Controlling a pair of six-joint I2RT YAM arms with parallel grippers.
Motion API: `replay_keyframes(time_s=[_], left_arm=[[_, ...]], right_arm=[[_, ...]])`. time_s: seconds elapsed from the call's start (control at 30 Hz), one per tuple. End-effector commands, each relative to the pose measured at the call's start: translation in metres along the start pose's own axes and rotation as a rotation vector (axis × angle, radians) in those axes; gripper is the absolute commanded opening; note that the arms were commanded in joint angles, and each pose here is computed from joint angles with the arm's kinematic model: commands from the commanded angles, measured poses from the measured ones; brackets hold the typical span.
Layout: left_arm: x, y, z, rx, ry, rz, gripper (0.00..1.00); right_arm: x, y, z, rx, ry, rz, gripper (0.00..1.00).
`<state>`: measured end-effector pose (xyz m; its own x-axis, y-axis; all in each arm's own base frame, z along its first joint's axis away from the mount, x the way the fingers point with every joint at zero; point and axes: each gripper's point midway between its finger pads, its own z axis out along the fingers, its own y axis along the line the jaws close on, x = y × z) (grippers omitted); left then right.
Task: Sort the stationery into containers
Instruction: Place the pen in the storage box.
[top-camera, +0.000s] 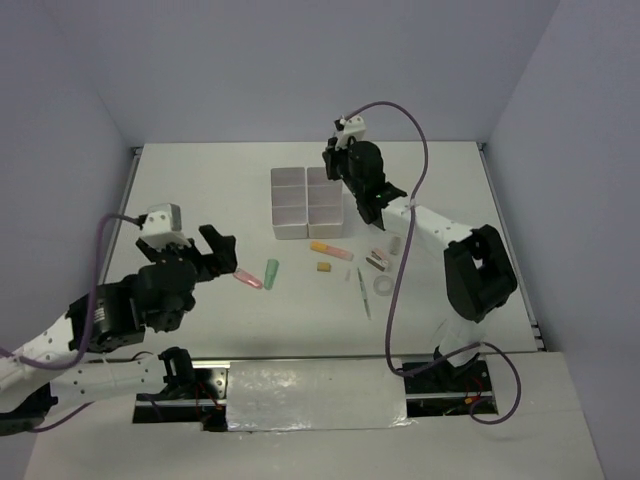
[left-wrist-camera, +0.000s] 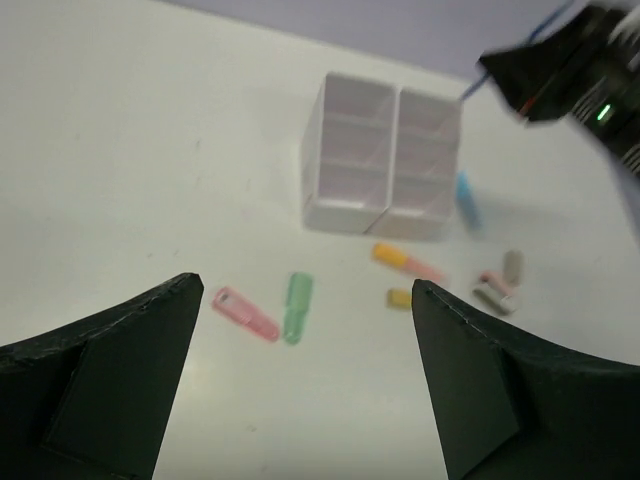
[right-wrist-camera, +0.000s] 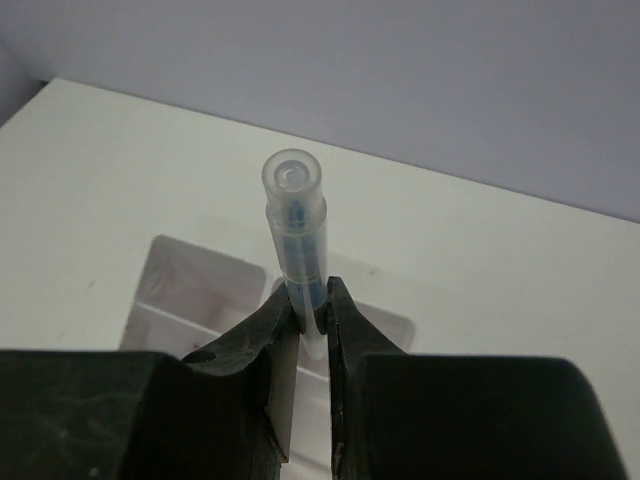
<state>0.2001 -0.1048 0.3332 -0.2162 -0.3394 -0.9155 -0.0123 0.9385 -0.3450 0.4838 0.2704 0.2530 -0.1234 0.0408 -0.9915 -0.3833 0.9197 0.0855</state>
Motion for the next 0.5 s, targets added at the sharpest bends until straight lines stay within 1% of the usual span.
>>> replay_keyframes(time_s=[0.0, 0.1, 0.17, 0.27, 0.33, 0.47], left_arm=[[0.033, 0.02, -0.004, -0.029, 0.105, 0.102, 0.99], [0.041, 0.027, -0.003, -0.058, 0.12, 0.125, 0.99], [0.045, 0.024, -0.003, -0.052, 0.134, 0.14, 0.99], [0.045, 0.021, -0.002, -0.052, 0.135, 0.141, 0.99], [0.043, 0.024, -0.002, -0.068, 0.136, 0.146, 0.99], [0.044, 0.025, -0.003, -0.057, 0.138, 0.15, 0.99]], right_arm=[[-0.028, -0.011, 0.014, 0.035, -0.06, -0.01, 0.0], [-0.021, -0.013, 0.017, 0.038, -0.065, -0.013, 0.0], [-0.014, -0.015, 0.025, 0.049, -0.046, -0.019, 0.0], [0.002, -0.016, 0.03, 0.056, -0.016, -0.014, 0.0], [0.006, -0.014, 0.028, 0.04, -0.026, -0.002, 0.0], [0.021, -0.013, 0.033, 0.032, -0.005, 0.004, 0.04]])
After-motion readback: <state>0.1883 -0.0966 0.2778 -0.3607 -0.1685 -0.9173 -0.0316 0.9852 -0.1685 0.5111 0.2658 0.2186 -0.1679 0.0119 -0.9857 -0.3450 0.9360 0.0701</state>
